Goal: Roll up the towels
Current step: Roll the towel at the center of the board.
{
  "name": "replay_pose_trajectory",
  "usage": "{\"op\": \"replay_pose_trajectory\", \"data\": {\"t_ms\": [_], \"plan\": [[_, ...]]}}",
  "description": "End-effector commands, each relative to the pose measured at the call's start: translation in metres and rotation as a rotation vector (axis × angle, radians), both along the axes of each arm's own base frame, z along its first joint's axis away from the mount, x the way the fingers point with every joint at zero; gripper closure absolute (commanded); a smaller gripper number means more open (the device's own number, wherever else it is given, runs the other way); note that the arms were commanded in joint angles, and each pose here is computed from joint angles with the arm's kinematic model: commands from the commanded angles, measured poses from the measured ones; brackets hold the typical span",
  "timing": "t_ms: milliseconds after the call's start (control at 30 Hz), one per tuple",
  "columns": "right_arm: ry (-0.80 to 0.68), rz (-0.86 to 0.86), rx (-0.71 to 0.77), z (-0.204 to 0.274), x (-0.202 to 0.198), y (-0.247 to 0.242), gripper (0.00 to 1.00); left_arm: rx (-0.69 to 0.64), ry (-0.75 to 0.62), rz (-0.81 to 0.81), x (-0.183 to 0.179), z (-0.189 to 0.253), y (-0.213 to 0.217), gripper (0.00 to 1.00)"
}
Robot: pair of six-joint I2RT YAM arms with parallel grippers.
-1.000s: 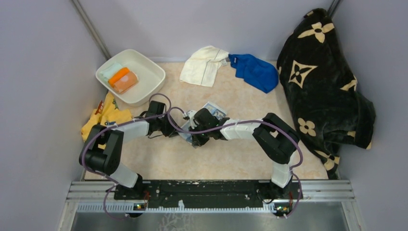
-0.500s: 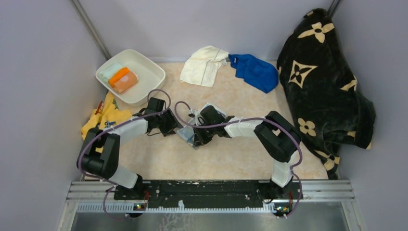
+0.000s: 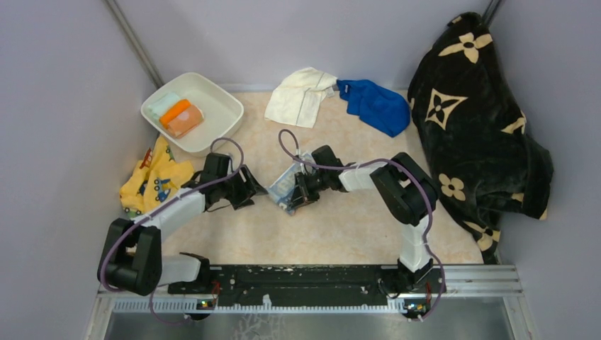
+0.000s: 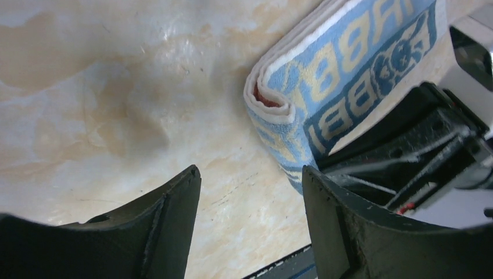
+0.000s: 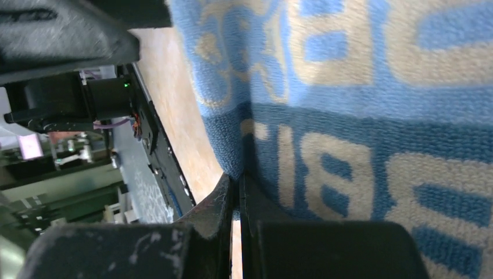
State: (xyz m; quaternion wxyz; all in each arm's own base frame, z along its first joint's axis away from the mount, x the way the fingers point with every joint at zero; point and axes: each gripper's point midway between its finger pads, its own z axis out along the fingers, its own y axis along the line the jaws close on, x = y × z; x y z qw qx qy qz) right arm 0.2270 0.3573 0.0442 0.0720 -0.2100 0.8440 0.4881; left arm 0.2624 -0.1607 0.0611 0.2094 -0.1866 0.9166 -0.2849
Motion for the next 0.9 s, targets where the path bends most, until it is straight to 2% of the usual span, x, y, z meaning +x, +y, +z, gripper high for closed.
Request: {"op": "replay_pose_trajectory", "data": {"t_ms": [0, 333, 600, 767, 867], "plan": [[0.061, 0.010, 0.054, 0.001, 0.006, 0.003, 1.00, -0.091, -0.006, -0.067, -0.009, 0.000, -0.015, 0.30], [0.117, -0.023, 0.027, -0.020, 0.017, -0.002, 1.00, -0.124, 0.004, -0.083, 0.007, -0.011, -0.025, 0.31], [0.097, -0.022, 0.025, -0.010, 0.021, -0.001, 0.97, -0.093, 0.061, -0.050, 0.019, -0.037, -0.025, 0.39], [0.014, -0.043, -0.001, 0.007, 0.026, -0.006, 0.85, -0.060, 0.145, -0.024, 0.014, -0.057, -0.021, 0.55], [-0.066, -0.051, -0.033, 0.024, 0.027, -0.010, 0.78, -0.038, 0.178, -0.017, 0.010, -0.066, -0.017, 0.59]]}}
